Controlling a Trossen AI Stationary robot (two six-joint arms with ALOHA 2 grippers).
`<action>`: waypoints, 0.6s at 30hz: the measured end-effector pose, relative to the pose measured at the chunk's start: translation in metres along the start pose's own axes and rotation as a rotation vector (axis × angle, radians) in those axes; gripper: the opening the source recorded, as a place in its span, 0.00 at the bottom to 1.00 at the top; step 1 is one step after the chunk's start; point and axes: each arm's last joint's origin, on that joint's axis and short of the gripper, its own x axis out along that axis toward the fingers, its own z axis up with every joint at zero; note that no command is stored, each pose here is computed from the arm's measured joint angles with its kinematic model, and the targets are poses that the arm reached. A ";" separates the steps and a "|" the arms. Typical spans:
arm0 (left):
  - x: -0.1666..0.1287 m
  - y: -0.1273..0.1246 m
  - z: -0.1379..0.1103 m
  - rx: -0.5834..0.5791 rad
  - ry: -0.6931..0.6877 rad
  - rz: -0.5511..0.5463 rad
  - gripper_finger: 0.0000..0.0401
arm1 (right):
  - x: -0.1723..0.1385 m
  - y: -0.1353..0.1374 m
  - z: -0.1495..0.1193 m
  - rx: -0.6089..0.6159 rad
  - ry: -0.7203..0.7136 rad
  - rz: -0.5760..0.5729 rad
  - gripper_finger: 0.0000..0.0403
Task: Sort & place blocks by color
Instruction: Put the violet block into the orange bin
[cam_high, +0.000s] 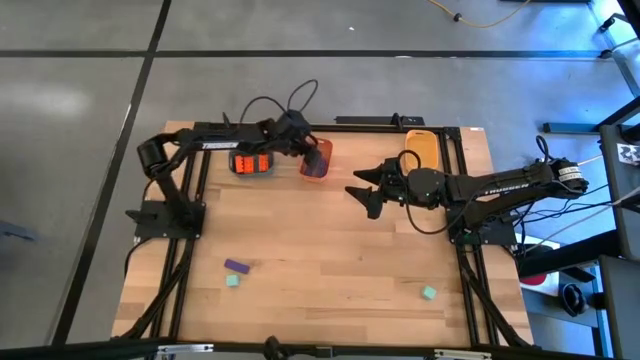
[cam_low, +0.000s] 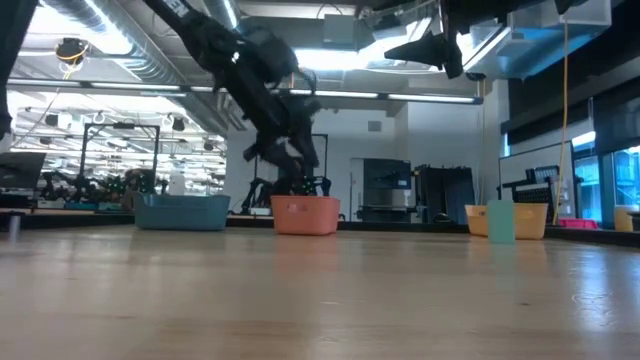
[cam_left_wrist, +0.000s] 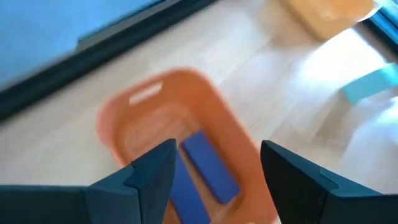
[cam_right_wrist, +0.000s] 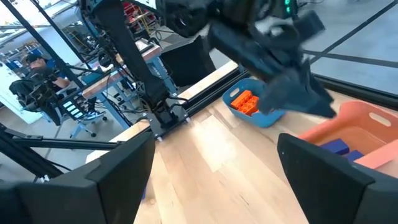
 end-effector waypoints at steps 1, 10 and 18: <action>-0.007 -0.003 0.003 0.018 -0.018 -0.009 0.56 | 0.000 0.000 0.000 0.000 0.000 0.000 0.85; -0.077 -0.052 0.003 0.175 -0.260 -0.219 0.56 | 0.000 0.000 0.000 -0.020 -0.002 0.001 0.85; -0.140 -0.065 -0.054 0.138 -0.517 -0.507 0.56 | 0.000 0.001 0.000 -0.018 0.011 0.029 0.85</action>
